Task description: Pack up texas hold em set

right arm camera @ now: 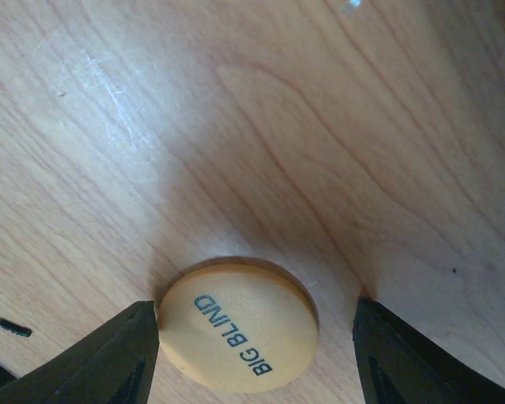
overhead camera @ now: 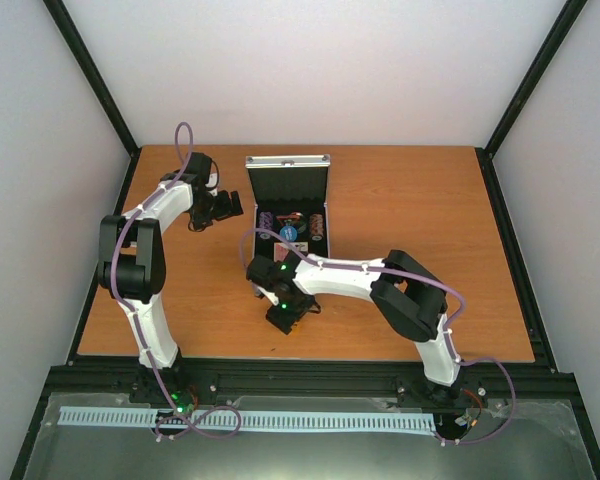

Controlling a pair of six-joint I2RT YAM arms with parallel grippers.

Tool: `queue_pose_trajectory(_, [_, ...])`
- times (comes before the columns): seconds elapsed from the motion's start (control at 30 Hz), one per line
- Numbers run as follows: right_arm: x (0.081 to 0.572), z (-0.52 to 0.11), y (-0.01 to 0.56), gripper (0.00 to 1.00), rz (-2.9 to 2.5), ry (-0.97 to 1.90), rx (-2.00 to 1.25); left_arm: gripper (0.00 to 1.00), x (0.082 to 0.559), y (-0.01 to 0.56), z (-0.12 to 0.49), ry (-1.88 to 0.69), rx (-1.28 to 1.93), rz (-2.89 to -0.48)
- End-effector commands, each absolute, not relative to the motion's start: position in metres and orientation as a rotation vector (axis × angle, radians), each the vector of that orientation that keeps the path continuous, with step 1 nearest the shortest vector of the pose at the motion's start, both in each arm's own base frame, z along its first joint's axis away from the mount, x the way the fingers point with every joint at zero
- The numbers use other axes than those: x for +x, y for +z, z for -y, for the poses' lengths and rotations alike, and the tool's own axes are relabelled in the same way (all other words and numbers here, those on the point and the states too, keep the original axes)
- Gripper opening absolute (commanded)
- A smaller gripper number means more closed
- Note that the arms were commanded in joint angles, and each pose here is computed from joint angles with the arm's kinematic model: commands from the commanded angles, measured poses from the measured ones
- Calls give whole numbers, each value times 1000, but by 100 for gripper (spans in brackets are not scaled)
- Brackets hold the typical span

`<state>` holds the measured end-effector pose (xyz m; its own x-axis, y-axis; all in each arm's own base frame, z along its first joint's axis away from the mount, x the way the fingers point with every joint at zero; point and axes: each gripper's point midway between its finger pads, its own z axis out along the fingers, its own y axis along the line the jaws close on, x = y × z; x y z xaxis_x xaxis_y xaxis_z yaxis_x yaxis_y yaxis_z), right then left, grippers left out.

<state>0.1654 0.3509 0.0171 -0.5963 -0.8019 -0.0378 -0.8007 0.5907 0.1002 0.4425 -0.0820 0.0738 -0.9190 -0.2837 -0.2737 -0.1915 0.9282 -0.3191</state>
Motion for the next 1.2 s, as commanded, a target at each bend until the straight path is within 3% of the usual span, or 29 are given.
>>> queue_pose_trajectory(0.0, [155, -321, -9, 65, 2747, 14, 1379, 100, 445, 70, 81, -403, -333, -2775])
queue_pose_trajectory(0.4, [145, -329, -14, 75, 2712, -19, 1417, 100, 442, 65, 81, -401, -338, -2784])
queue_pose_trajectory(0.47, [143, -328, -18, 73, 2705, -19, 1413, 100, 442, 65, 80, -401, -337, -2784])
queue_pose_trajectory(0.6, [139, -326, -23, 57, 2693, -14, 1404, 100, 443, 65, 80, -394, -337, -2784])
queue_pose_trajectory(0.8, [143, -322, -20, 44, 2707, 35, 1404, 100, 443, 63, 80, -402, -341, -2788])
queue_pose_trajectory(1.17, [176, -332, 33, 38, 2827, 120, 1496, 100, 445, 70, 81, -406, -337, -2774])
